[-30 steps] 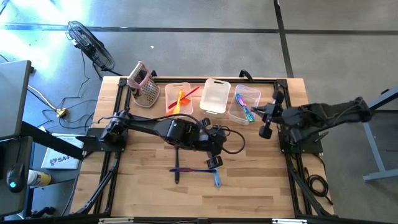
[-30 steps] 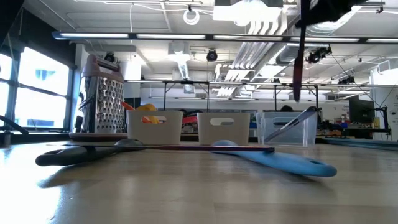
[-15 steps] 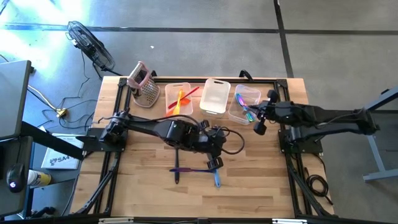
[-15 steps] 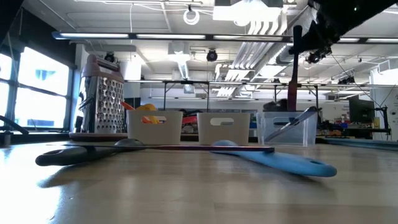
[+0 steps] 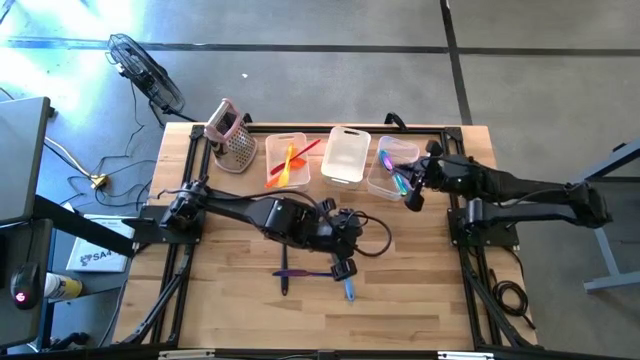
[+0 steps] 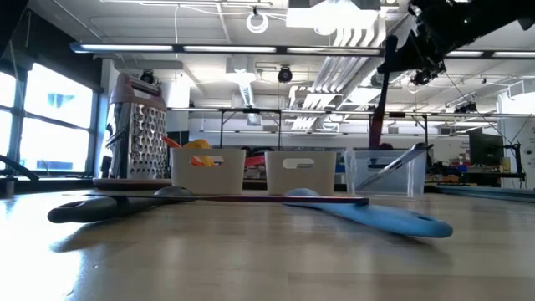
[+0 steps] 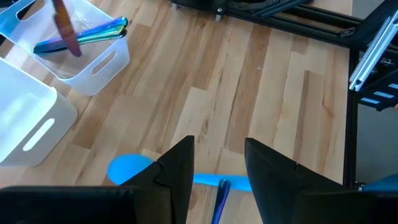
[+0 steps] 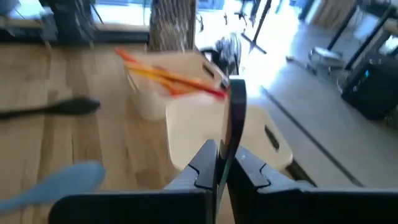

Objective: Pick & Place Kitchen Items
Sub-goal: Put the blue table knife into the transparent bin

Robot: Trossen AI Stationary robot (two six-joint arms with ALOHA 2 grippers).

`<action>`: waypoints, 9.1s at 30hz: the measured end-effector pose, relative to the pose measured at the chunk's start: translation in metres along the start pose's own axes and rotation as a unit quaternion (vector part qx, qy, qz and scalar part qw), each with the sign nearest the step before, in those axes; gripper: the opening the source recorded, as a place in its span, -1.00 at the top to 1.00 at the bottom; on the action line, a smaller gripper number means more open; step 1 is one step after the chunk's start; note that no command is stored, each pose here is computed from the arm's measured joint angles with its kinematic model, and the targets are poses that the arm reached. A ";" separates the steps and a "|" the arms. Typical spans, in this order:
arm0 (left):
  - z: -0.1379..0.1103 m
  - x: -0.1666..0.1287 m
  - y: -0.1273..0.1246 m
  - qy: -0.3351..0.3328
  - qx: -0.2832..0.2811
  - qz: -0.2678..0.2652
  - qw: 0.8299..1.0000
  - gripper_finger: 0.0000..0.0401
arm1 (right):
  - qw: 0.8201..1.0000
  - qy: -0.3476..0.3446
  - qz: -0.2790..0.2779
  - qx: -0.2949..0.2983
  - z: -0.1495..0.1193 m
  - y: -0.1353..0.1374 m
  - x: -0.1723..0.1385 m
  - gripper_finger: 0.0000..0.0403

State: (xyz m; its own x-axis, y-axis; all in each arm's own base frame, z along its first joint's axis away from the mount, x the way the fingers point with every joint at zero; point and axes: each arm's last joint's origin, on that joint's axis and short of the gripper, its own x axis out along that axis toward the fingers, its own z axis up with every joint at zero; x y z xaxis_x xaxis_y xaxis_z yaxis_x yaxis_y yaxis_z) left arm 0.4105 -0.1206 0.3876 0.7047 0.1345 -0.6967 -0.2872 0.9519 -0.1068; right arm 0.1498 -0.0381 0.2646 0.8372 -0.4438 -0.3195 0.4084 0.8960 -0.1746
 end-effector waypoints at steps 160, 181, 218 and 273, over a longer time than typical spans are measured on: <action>-0.125 0.140 -0.037 0.329 0.162 -0.038 0.930 0.32 | 0.837 0.203 0.441 0.252 -0.034 0.022 -0.039 0.40; -0.136 0.158 -0.018 0.331 0.168 0.015 0.928 0.32 | 0.841 0.208 0.447 0.221 -0.034 0.040 -0.054 0.40; -0.139 0.155 -0.014 0.397 0.065 -0.003 0.916 0.82 | 0.849 0.148 0.461 0.212 -0.023 0.052 -0.062 0.40; 0.067 0.050 0.041 -0.215 0.090 0.066 0.970 0.82 | 0.928 -0.283 0.225 0.086 0.035 0.033 -0.070 0.69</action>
State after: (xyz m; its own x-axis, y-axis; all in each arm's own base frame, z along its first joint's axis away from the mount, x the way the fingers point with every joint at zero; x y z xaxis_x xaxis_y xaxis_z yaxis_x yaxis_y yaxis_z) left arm 0.4772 -0.0561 0.3961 0.8863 0.3241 -0.3309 -0.3030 0.9460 0.1151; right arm 0.1173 0.0236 0.3141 0.9741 0.0118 0.2258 -0.0176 0.9996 0.0239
